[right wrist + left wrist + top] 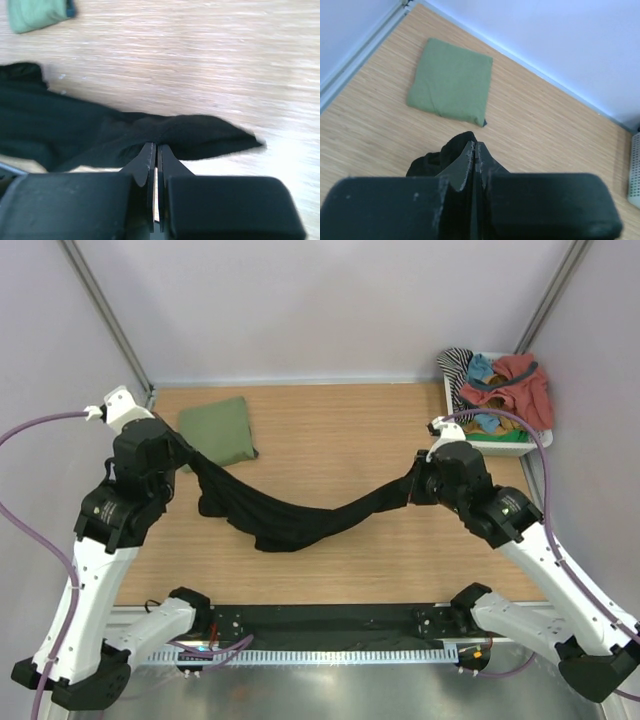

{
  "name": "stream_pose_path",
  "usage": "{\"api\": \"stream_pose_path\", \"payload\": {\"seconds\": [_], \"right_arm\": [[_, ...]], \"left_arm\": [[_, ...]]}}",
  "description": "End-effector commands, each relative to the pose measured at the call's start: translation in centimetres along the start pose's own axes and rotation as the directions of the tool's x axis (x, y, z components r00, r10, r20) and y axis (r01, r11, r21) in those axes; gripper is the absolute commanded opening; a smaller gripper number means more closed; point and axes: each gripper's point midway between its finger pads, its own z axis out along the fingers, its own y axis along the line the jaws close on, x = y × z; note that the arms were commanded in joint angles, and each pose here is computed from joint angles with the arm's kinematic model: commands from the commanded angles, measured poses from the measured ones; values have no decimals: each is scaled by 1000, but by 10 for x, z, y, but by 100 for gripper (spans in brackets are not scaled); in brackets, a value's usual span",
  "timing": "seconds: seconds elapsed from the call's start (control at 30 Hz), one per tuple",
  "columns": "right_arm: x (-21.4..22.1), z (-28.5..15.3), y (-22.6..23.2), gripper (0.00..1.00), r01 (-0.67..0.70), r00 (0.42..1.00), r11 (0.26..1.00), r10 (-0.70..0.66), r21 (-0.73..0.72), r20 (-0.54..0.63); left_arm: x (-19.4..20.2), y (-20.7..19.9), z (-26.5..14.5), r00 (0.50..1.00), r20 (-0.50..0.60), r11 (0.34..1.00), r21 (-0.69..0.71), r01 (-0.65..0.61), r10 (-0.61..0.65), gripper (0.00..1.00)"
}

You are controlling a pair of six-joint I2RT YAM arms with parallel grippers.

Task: Fold and stack the tank tops

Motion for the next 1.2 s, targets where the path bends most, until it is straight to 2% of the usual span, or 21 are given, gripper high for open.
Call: {"api": "stream_pose_path", "payload": {"seconds": [0.0,0.1,0.13,0.17,0.2,0.23,0.3,0.37,0.4,0.43,0.47,0.5,0.53,0.57,0.6,0.7,0.9,1.0,1.03,1.1,1.17], "right_arm": [[9,6,-25,1,-7,998,994,13,112,-55],[19,31,-32,1,-52,990,997,58,49,-126],[9,42,-55,1,-125,987,989,132,77,-93],[15,57,-56,1,-167,973,985,171,34,-155],[11,65,-66,1,-205,966,978,210,49,-154],[-2,76,-82,1,-246,960,967,253,71,-121],[2,107,-97,1,-307,930,948,318,88,-185],[-20,128,-103,3,-356,919,932,363,71,-155],[-13,148,-114,12,-375,903,920,390,109,-181],[-25,155,-117,29,-390,902,913,405,119,-152],[-23,162,-122,55,-394,898,909,413,139,-154],[-21,167,-125,61,-397,895,906,418,149,-157],[-23,168,-125,63,-396,898,908,414,138,-148],[-21,167,-124,62,-393,901,910,409,130,-146],[-19,164,-124,61,-386,906,914,401,126,-134],[-11,155,-127,55,-362,917,922,379,135,-128],[29,138,-141,41,-305,930,930,337,203,-145],[38,136,-155,42,-294,935,918,335,266,-121],[37,136,-156,50,-300,936,916,337,268,-105],[28,141,-156,51,-312,939,915,338,256,-65],[25,151,-154,34,-316,935,918,345,241,-87]], "left_arm": [[-1,18,0,998,-4,994,-85,-61,61,0],[18,16,21,994,-57,987,-118,-105,99,0],[29,11,31,990,-97,988,-108,-110,99,0],[41,10,41,986,-133,986,-116,-116,100,0],[58,4,63,979,-173,983,-127,-131,108,0],[69,-1,75,974,-206,986,-111,-121,97,0],[86,-11,103,969,-237,991,-103,-88,61,0],[103,-12,132,955,-298,991,-128,-48,8,0],[105,-13,140,954,-299,990,-140,-34,-9,0],[111,-12,152,950,-311,988,-152,-35,-14,0],[111,-18,158,950,-310,991,-130,-23,-18,2],[112,-22,161,949,-316,994,-107,-28,-7,9],[112,-26,163,947,-321,996,-84,-32,3,54],[111,-26,163,949,-316,996,-86,-35,6,72],[109,-25,162,951,-310,996,-86,-36,8,83],[110,-27,149,948,-318,999,-47,-10,-5,90],[156,-41,116,897,-443,993,116,38,18,84],[182,-32,107,873,-486,991,130,38,30,82],[183,-32,106,876,-481,989,138,44,28,82],[194,-27,102,870,-493,989,141,52,24,81],[199,-34,101,869,-495,981,175,85,13,79]]}}
